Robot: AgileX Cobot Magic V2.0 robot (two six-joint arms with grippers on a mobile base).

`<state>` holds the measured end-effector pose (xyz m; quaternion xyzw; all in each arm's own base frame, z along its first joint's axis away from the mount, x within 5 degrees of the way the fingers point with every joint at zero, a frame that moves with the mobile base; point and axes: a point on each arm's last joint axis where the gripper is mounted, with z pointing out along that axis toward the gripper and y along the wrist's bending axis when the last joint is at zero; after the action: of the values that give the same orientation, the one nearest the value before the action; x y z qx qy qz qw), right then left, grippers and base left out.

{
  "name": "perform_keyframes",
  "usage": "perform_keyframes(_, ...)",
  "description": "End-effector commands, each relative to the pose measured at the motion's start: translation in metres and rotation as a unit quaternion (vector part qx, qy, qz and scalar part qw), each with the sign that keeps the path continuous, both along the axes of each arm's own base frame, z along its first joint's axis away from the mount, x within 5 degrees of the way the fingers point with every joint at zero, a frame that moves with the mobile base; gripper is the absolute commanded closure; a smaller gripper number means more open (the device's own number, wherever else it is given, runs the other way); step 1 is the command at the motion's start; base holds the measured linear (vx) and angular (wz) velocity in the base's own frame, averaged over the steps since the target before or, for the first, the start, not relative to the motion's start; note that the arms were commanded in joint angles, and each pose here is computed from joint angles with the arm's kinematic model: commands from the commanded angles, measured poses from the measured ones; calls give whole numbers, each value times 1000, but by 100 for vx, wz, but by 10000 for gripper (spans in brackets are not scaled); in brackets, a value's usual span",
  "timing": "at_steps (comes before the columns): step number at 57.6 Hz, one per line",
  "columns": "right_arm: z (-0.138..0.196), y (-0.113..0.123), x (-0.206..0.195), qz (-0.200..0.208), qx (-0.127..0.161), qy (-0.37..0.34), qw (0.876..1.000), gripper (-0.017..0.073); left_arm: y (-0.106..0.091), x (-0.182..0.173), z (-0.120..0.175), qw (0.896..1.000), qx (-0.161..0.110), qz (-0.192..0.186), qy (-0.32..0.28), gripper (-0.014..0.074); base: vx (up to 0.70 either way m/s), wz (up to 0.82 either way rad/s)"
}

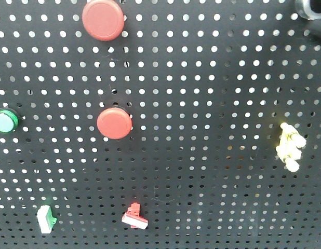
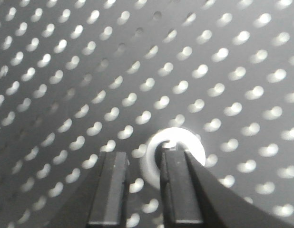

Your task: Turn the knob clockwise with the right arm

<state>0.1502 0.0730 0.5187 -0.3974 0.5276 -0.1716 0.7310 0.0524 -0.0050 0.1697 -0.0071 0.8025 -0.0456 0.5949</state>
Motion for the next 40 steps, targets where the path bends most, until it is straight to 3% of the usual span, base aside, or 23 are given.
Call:
perform_keyframes(1, 14, -1, 0, -2, 18, -45, 999, 311, 1, 1, 4, 999, -8, 6, -36, 600, 0, 0)
perform_keyframes(23, 13, -2, 1, 0, 36, -37, 999, 335, 1, 1, 4, 999, -8, 6, -36, 600, 0, 0)
perform_keyframes(40, 9, -1, 5, -3, 32, -18, 999, 575, 1, 1, 4, 999, -8, 6, -36, 600, 0, 0)
